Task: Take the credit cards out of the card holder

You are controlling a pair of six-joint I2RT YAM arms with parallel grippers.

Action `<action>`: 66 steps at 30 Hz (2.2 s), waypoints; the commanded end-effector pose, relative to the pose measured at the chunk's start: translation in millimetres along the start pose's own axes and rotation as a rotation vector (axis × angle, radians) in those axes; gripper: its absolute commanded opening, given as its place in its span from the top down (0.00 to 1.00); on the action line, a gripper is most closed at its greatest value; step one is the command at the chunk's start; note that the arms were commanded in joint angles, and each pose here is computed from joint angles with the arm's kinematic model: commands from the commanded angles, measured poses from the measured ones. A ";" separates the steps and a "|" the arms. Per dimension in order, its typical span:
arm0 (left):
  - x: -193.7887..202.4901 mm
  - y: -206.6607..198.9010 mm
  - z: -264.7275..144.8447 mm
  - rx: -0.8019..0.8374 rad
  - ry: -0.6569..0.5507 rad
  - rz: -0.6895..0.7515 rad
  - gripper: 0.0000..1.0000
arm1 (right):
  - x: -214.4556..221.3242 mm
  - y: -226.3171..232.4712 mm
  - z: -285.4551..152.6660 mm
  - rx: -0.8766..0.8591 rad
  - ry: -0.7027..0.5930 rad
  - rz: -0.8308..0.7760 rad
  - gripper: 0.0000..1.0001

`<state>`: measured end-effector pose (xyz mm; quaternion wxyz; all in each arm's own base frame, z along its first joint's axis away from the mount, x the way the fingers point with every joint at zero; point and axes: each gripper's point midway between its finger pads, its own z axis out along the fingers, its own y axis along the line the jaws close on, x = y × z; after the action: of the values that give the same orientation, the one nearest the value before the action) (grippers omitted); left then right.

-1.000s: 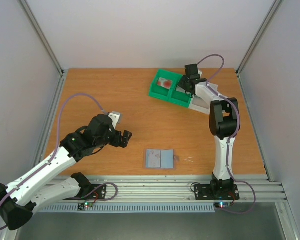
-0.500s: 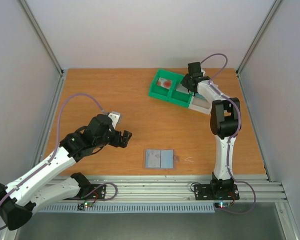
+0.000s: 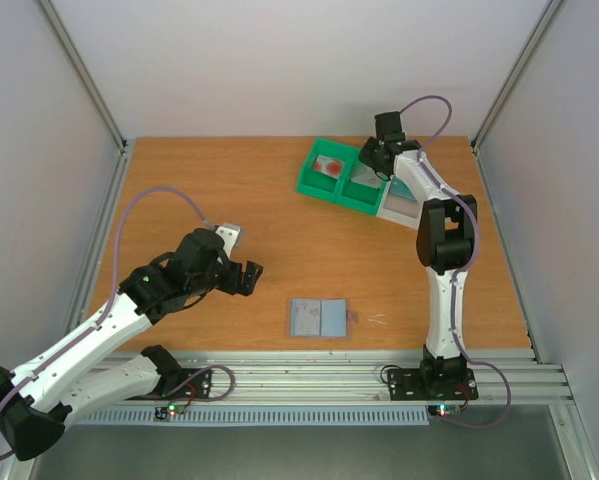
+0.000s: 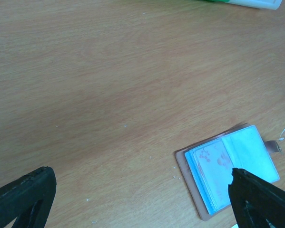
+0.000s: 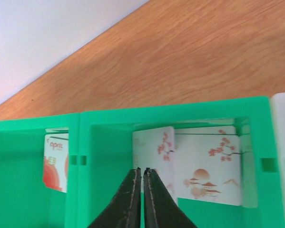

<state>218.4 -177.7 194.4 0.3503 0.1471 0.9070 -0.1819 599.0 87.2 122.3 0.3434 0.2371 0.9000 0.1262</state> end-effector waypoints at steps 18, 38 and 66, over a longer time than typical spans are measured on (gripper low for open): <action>-7.9 1.2 -0.6 -0.015 -0.018 0.003 0.01 | 24.4 -25.4 39.5 0.138 0.128 -0.050 0.99; -1.9 -16.5 0.3 0.082 0.030 -0.071 0.03 | 42.6 25.0 -74.4 -0.129 0.193 -0.078 0.87; 4.3 -26.3 -3.6 0.183 -0.018 -0.192 0.18 | 266.1 12.7 -264.7 -0.450 0.425 -0.185 0.69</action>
<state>204.0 -184.0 210.6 0.3424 0.0937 0.8983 -0.2588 264.1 208.6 175.0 0.2113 0.0385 0.9235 0.3179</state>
